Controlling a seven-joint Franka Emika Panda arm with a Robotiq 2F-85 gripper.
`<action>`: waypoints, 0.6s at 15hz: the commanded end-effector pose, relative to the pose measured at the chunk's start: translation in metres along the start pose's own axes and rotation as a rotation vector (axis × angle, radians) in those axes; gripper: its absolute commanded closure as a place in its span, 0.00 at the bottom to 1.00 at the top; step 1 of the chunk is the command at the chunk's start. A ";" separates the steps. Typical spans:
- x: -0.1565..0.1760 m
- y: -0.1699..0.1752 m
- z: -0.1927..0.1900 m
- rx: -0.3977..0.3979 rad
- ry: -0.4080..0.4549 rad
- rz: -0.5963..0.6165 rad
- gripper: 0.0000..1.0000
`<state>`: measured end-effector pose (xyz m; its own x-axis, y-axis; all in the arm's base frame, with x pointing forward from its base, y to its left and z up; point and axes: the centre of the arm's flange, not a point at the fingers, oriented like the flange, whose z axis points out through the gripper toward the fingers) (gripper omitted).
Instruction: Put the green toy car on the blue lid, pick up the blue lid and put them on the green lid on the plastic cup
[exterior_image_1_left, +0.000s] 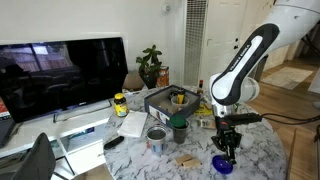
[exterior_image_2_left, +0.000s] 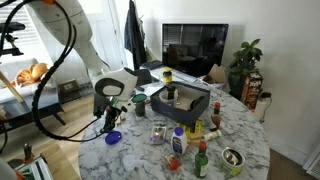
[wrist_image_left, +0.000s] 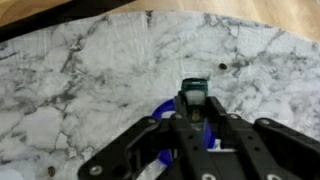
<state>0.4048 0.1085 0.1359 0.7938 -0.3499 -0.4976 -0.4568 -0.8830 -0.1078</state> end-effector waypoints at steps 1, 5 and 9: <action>0.002 0.009 0.008 0.026 -0.029 0.018 0.93; 0.008 0.014 0.011 0.040 -0.019 0.041 0.93; 0.010 0.015 0.014 0.043 -0.031 0.055 0.93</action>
<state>0.4030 0.0957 0.1239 0.7585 -0.3861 -0.5250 -0.5084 -0.8546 -0.1060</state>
